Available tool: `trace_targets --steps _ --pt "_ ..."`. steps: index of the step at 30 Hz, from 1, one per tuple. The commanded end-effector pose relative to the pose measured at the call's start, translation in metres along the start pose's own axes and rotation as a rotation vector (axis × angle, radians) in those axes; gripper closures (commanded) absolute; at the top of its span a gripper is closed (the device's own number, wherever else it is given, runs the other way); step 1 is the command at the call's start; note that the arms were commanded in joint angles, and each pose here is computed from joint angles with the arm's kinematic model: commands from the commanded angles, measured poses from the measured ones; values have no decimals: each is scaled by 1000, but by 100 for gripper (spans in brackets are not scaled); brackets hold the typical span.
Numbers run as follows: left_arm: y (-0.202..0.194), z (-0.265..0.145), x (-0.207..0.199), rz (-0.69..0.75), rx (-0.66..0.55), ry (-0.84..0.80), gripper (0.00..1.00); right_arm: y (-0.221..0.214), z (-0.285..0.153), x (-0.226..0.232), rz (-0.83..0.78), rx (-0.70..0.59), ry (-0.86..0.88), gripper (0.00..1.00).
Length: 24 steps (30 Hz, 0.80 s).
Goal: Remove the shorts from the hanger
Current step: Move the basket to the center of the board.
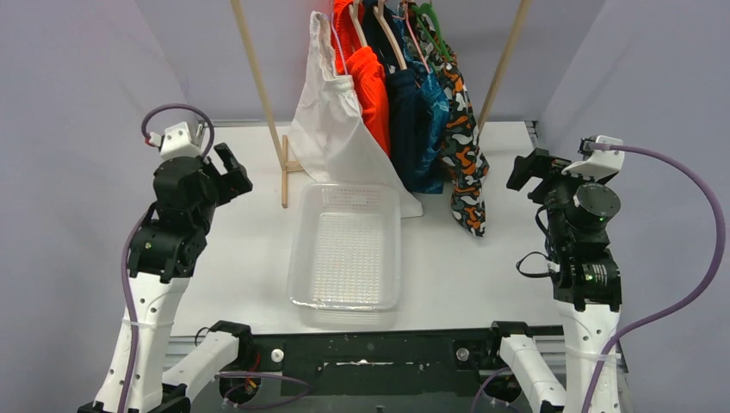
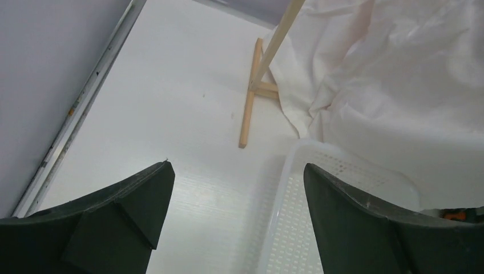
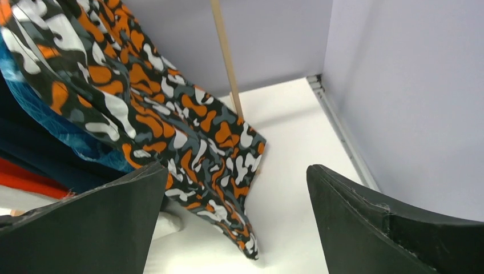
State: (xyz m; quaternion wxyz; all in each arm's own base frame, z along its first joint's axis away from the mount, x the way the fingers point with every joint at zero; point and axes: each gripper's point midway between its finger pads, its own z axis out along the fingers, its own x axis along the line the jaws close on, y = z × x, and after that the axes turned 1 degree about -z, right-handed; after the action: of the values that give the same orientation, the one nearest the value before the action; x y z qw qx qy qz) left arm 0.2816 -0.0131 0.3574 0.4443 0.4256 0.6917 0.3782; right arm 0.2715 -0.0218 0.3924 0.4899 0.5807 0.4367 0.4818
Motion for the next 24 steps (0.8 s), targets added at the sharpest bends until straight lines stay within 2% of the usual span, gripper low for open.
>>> trace_targets --steps 1,7,13,19,24 --pt "-7 10 0 -22 -56 17 14 -25 10 11 33 69 67 2" --pt "-61 17 1 -45 13 -1 10 -83 12 34 97 249 209 2" --pt "-100 9 -11 -57 36 -140 8 -150 -3 75 197 433 357 2" --pt "-118 -2 -7 -186 -5 -191 6 -211 -31 118 162 597 447 2" --pt "-143 -3 -23 -235 51 -294 6 -242 -57 154 73 666 518 2"
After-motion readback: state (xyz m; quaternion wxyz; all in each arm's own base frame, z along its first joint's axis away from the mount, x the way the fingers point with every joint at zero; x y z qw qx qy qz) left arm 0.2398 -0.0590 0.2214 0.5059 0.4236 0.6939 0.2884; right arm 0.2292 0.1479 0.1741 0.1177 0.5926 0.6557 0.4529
